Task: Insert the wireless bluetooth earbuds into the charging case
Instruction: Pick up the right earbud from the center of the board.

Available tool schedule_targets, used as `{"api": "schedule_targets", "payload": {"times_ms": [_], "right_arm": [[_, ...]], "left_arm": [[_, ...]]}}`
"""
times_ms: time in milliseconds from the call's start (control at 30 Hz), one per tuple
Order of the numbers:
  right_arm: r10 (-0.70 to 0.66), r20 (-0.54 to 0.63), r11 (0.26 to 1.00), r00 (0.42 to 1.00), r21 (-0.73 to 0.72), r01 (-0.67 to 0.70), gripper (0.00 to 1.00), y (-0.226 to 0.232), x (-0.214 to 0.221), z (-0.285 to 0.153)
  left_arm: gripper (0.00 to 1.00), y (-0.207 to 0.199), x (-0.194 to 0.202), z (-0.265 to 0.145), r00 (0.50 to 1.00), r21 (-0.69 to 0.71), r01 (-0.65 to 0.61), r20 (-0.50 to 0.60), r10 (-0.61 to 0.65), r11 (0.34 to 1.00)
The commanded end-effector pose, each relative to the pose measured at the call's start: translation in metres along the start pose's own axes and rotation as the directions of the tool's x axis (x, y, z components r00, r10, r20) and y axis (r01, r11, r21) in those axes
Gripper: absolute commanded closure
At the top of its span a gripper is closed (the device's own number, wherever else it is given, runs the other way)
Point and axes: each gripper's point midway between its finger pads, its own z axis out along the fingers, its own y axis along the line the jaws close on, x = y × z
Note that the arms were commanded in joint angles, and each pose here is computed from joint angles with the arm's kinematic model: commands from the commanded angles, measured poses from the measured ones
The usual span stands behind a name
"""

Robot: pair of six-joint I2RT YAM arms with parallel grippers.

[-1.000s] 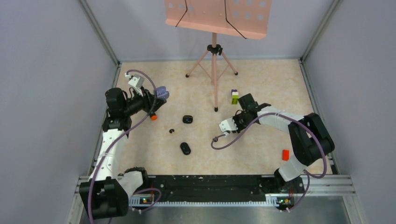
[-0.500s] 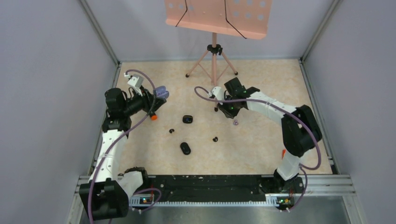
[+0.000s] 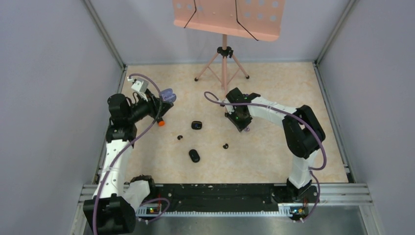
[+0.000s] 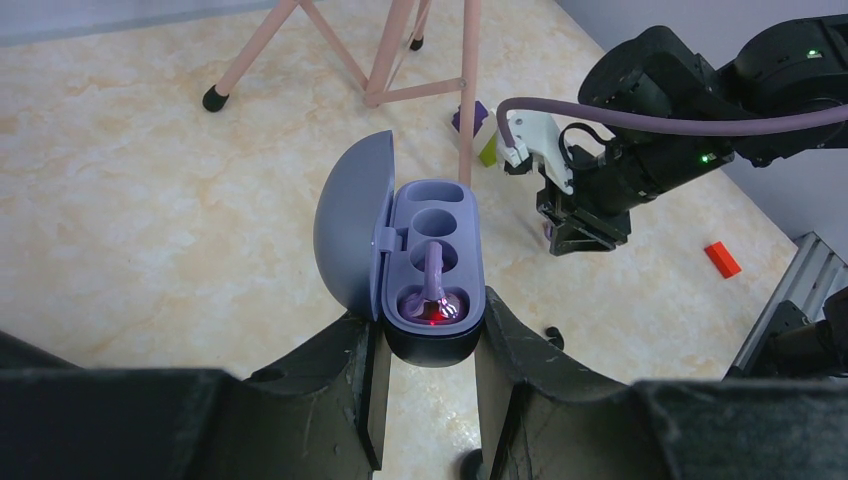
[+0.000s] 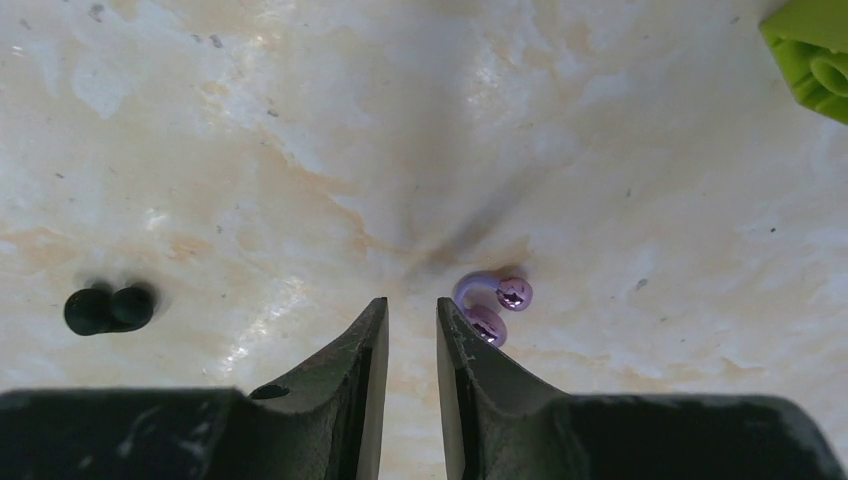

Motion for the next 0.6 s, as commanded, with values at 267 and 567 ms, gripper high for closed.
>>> {"api": "schedule_targets", "payload": {"times_ms": [267, 567], "right_arm": [[0.073, 0.003, 0.989, 0.997, 0.132, -0.072, 0.75, -0.016, -0.002, 0.0], [0.089, -0.031, 0.99, 0.996, 0.11, -0.086, 0.76, -0.01, 0.004, 0.01]], "left_arm": [[1.0, -0.004, -0.014, -0.005, 0.997, -0.008, -0.052, 0.058, 0.053, 0.999], [1.0, -0.004, -0.014, -0.006, 0.997, -0.016, -0.056, 0.058, 0.057, 0.998]]}}
